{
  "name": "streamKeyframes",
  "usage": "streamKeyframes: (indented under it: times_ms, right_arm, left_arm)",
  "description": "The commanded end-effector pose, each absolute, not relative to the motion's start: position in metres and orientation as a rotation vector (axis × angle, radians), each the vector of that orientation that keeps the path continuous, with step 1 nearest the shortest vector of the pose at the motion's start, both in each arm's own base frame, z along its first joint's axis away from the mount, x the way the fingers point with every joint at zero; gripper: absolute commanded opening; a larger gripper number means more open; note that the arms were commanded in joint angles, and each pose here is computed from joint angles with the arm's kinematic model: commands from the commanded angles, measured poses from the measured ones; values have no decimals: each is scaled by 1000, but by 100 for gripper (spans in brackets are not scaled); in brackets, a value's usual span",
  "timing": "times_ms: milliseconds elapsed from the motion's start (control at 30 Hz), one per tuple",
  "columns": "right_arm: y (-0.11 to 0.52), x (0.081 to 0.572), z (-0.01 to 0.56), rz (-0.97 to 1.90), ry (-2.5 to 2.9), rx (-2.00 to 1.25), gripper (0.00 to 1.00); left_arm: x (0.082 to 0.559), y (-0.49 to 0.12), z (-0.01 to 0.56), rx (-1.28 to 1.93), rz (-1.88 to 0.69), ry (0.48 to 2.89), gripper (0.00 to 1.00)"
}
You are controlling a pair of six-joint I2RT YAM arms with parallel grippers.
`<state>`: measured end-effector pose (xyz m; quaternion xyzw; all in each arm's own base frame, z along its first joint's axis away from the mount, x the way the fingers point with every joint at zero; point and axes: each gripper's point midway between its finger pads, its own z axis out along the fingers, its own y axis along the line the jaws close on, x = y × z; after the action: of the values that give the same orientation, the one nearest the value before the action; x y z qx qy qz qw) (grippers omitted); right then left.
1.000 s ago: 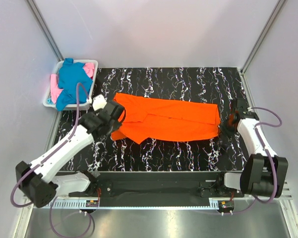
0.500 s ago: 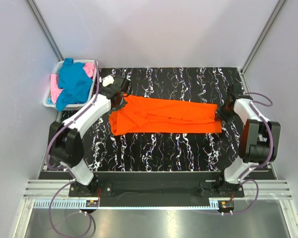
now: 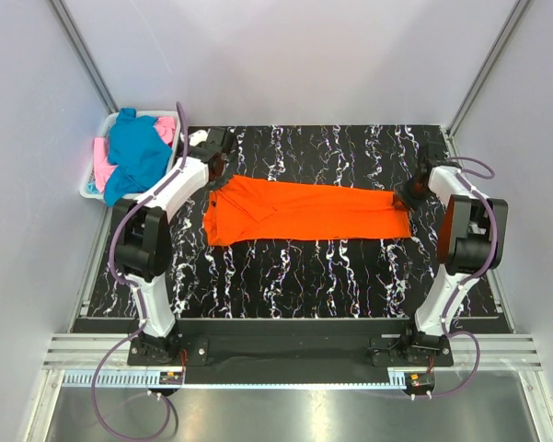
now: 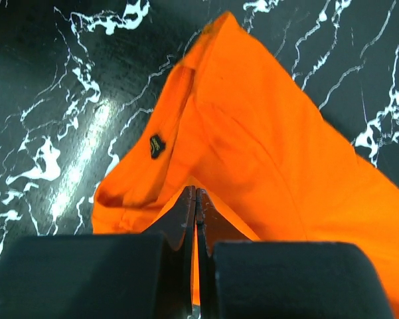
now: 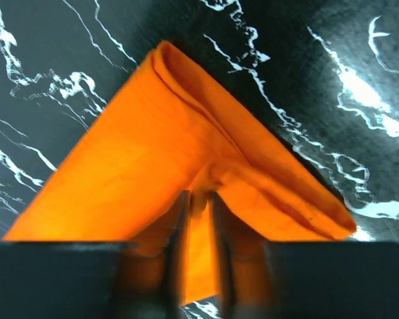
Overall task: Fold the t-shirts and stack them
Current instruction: Fold the tshirt
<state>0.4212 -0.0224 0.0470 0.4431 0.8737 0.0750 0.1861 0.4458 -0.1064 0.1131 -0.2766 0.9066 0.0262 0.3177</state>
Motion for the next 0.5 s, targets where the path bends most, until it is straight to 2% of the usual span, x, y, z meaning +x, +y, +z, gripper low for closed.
streamKeyframes:
  times_ms: [0,133,467]
  right_arm:
    - [-22,440,60,259,2434,1189,39]
    - [-25,443,71,250,2414,1155,48]
    - [-10,440,108,381,2367,1051,47]
  left_arm:
    - [474,-103,129,-727,-7,2320,0]
    - [482,-99,130,-713,-17,2311,0]
    - [483,-101,127,-721,-131,2309,0]
